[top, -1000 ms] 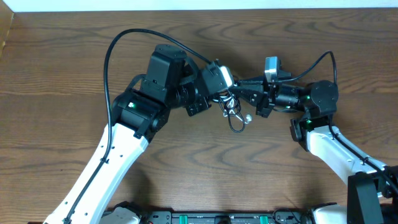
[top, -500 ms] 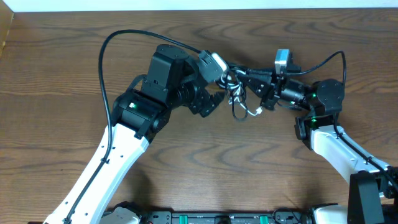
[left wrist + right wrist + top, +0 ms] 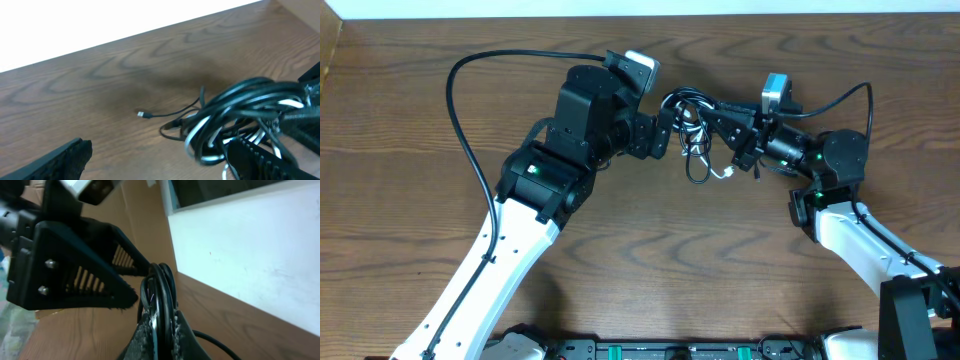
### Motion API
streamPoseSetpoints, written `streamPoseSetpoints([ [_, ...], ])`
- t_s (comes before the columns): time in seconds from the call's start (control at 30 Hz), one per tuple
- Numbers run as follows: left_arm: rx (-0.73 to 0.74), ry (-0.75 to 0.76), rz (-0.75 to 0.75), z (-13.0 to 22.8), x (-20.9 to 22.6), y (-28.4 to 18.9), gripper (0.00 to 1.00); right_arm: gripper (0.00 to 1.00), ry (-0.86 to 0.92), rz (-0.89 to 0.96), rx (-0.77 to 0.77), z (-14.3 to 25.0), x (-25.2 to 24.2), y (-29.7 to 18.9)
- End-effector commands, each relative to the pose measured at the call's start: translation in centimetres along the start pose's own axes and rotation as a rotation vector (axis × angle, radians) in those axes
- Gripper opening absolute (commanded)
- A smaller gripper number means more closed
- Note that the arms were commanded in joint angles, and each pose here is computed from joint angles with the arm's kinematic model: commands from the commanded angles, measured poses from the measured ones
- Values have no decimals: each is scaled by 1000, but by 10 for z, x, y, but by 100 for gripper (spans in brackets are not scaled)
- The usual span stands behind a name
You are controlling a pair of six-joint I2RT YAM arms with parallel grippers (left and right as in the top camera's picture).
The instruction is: Untangle cables
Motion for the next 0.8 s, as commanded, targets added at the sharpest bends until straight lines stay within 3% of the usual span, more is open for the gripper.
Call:
streamPoseSetpoints([
  [0.0, -16, -34, 38, -3, -3, -3, 91, 1, -34, -14, -35, -7, 7, 4],
  [0.07, -13, -34, 39, -2, -3, -2, 91, 1, -47, -25, -44, -8, 10, 6],
  [0.13, -13, -34, 39, -2, -3, -2, 83, 1, -45, -30, -49, -9, 11, 6],
  [0.23, -13, -34, 39, -2, -3, -2, 60, 1, -18, -33, -56, -10, 11, 6],
  [0.3, -13, -34, 39, -2, -3, -1, 39, 1, -12, -39, -57, -11, 12, 6],
  [0.37, -13, -33, 39, -2, -3, -1, 8, 1, -7, -39, -56, -11, 12, 6],
  [0.77, -96, 34, 33, -14, -2, -2, 7, 1, 13, -61, -34, -9, 13, 6],
])
Point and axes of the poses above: each gripper's point midway between its finger pads, its own y axis out along the fingers, its own x axis along the line the jaws close on, z = x × y, the point moved 10 cm from there along -y, back along the fingers, and after that the axes turned 9 degrees about y, right-handed, at the moved point
